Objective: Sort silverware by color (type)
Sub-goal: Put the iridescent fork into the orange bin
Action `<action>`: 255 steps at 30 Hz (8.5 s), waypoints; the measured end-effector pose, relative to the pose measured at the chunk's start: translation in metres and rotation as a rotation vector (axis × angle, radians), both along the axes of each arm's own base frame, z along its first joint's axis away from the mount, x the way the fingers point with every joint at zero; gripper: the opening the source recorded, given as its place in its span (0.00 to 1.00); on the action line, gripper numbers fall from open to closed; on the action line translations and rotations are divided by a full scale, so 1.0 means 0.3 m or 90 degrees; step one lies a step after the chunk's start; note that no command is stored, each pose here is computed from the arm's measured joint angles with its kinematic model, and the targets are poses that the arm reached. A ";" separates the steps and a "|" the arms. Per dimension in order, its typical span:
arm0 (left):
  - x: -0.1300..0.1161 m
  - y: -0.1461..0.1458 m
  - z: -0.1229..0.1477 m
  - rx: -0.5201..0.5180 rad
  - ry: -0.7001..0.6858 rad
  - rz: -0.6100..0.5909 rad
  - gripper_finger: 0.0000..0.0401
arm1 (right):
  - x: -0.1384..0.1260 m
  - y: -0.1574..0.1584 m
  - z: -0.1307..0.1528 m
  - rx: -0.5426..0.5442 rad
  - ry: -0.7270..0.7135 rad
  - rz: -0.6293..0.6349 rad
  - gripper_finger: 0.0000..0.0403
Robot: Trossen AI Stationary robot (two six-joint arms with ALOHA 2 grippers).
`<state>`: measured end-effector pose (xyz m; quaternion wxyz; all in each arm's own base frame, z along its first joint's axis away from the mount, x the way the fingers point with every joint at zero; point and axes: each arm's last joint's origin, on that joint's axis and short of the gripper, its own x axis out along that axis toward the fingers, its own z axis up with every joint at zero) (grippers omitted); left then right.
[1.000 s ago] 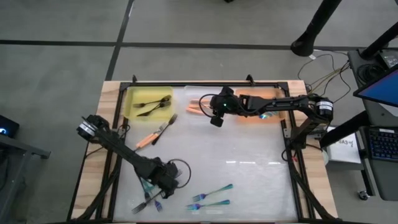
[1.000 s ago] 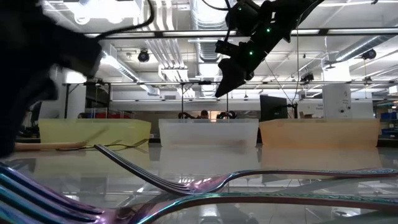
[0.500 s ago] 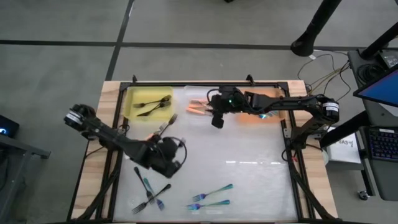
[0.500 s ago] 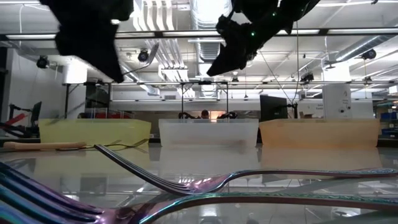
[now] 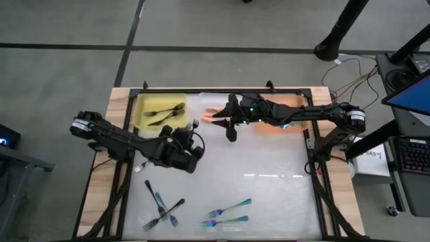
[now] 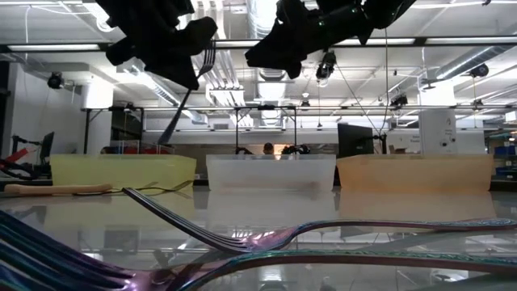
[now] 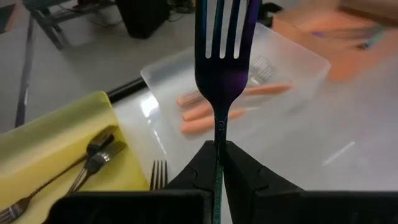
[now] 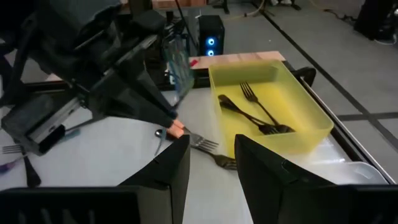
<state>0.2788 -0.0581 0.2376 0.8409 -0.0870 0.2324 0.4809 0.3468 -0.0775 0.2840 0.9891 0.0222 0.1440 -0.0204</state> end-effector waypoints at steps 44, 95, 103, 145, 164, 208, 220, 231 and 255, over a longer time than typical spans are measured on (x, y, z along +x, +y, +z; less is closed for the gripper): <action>0.124 0.072 0.093 0.094 -0.122 -0.013 0.00 | 0.047 -0.013 0.028 -0.027 -0.090 -0.004 0.29; 0.190 0.077 0.059 0.092 -0.083 -0.111 0.28 | -0.219 -0.121 0.081 -0.277 0.329 -0.414 0.02; 0.187 0.078 0.055 0.094 -0.069 -0.112 0.27 | -0.341 -0.125 0.001 -0.191 0.507 -0.467 0.02; 0.177 0.054 0.030 0.006 -0.064 -0.165 0.27 | -0.432 -0.086 -0.138 -0.052 0.699 -0.429 0.15; 0.140 -0.061 -0.015 -0.212 0.008 -0.361 0.27 | -0.347 0.186 -0.052 0.185 0.438 0.214 0.15; -0.161 -0.520 0.032 -0.332 0.000 -0.552 0.27 | 0.121 0.921 -0.414 0.023 0.542 0.320 0.15; -0.168 -0.528 0.032 -0.334 -0.001 -0.556 0.27 | 0.161 0.942 -0.445 0.003 0.553 0.326 0.15; -0.169 -0.528 0.032 -0.324 0.006 -0.565 0.27 | 0.139 0.936 -0.376 -0.007 0.559 0.345 0.18; -0.170 -0.529 0.032 -0.320 0.008 -0.569 0.27 | 0.143 0.938 -0.435 -0.063 0.579 0.337 0.31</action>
